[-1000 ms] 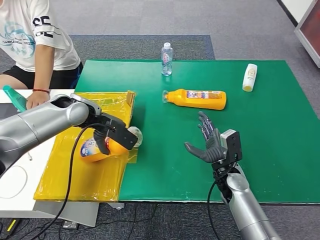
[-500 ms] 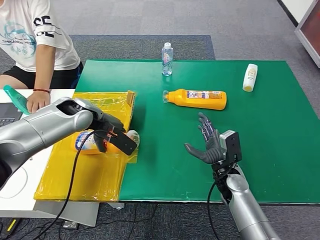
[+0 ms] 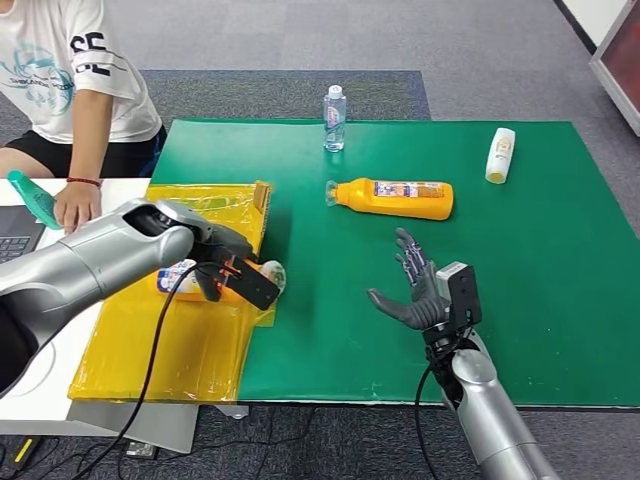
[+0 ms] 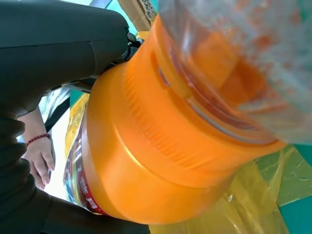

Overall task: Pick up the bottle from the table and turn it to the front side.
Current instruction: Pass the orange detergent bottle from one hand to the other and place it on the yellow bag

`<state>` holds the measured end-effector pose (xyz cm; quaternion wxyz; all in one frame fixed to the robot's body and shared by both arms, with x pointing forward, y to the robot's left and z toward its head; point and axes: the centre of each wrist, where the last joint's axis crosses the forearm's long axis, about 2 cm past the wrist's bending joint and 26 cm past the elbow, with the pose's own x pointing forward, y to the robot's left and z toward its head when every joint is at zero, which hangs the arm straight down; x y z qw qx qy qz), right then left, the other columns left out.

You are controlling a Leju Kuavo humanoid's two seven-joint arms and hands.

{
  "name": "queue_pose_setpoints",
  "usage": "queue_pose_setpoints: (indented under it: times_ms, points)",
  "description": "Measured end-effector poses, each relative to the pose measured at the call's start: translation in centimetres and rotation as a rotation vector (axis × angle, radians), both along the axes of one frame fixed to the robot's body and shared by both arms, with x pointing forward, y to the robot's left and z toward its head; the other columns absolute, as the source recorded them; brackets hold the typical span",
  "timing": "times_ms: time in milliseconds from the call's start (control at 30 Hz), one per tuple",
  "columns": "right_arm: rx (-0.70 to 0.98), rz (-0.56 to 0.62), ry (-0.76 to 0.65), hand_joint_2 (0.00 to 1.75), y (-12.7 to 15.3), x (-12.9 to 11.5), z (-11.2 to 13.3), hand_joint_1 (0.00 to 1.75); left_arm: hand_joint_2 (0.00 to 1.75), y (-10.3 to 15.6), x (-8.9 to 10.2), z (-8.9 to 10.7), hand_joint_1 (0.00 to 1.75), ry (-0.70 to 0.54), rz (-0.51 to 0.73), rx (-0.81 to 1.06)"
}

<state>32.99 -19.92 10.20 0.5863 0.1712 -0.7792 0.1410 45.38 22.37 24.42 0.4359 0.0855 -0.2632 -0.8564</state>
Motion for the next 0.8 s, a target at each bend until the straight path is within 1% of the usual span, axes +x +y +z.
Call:
queue_pose_setpoints:
  times_ms: [33, 67, 167, 200, 400, 800]
  points:
    - [-0.001, 0.0, 0.0, 1.75, 0.0, 0.0, 0.0, 0.0, 1.75, 0.0, 0.0, 0.0, 1.75, 0.001, 0.001, 0.0]
    - [-0.001, 0.0, 0.001, 1.75, 0.0, 0.0, 0.0, 0.0, 1.75, 0.0, 0.0, -0.1, 1.62, 0.001, 0.001, 0.001]
    - [-0.003, 0.0, 0.003, 1.75, 0.0, 0.0, -0.1, 0.0, 1.75, -0.1, 0.0, -0.2, 0.31, -0.001, 0.001, -0.002]
    - [-0.004, 0.0, 0.003, 1.75, 0.0, 0.0, -0.1, 0.0, 1.75, -0.1, 0.0, -0.3, 0.0, -0.002, 0.001, -0.004]
    - [-0.009, -0.003, 0.009, 1.75, 0.0, -0.2, -0.3, 0.0, 1.75, -0.4, -0.2, -1.0, 0.0, -0.006, -0.009, -0.027]
    - [-0.012, -0.01, 0.015, 1.75, -0.1, -0.4, -0.6, 0.0, 1.75, -0.5, -0.3, -1.4, 0.0, -0.02, -0.024, -0.018]
